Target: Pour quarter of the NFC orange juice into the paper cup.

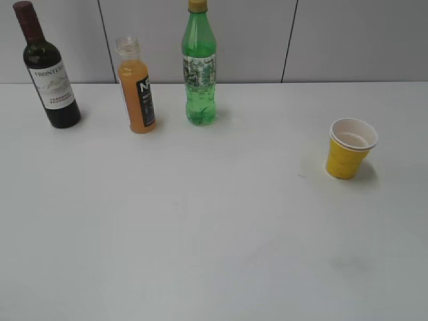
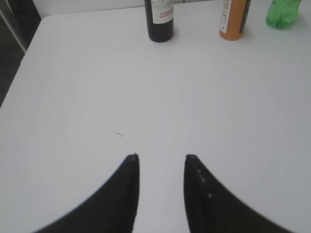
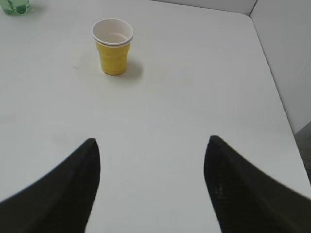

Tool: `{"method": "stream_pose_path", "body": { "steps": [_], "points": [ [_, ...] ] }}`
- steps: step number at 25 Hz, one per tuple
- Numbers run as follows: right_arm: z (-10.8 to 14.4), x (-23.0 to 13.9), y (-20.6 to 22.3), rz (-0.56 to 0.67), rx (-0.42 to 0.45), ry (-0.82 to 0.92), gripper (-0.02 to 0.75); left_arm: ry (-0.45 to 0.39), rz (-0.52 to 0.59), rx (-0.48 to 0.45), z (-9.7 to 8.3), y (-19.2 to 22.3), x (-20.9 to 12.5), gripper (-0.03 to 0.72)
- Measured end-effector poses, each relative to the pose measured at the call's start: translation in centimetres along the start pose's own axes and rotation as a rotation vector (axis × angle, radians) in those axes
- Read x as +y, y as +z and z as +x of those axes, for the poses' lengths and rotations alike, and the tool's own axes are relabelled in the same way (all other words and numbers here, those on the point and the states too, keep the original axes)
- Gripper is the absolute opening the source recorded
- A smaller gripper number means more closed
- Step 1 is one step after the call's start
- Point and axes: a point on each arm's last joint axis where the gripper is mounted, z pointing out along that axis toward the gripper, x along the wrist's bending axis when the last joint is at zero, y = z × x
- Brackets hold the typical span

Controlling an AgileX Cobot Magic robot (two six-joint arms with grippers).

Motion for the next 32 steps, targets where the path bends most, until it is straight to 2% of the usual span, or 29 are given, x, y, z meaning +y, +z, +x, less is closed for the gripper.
{"method": "stream_pose_path", "body": {
  "steps": [32],
  "points": [
    [0.0, 0.0, 0.0, 0.0, 0.0, 0.0, 0.538, 0.0, 0.0, 0.0, 0.0, 0.0, 0.0, 0.228]
  ]
}}
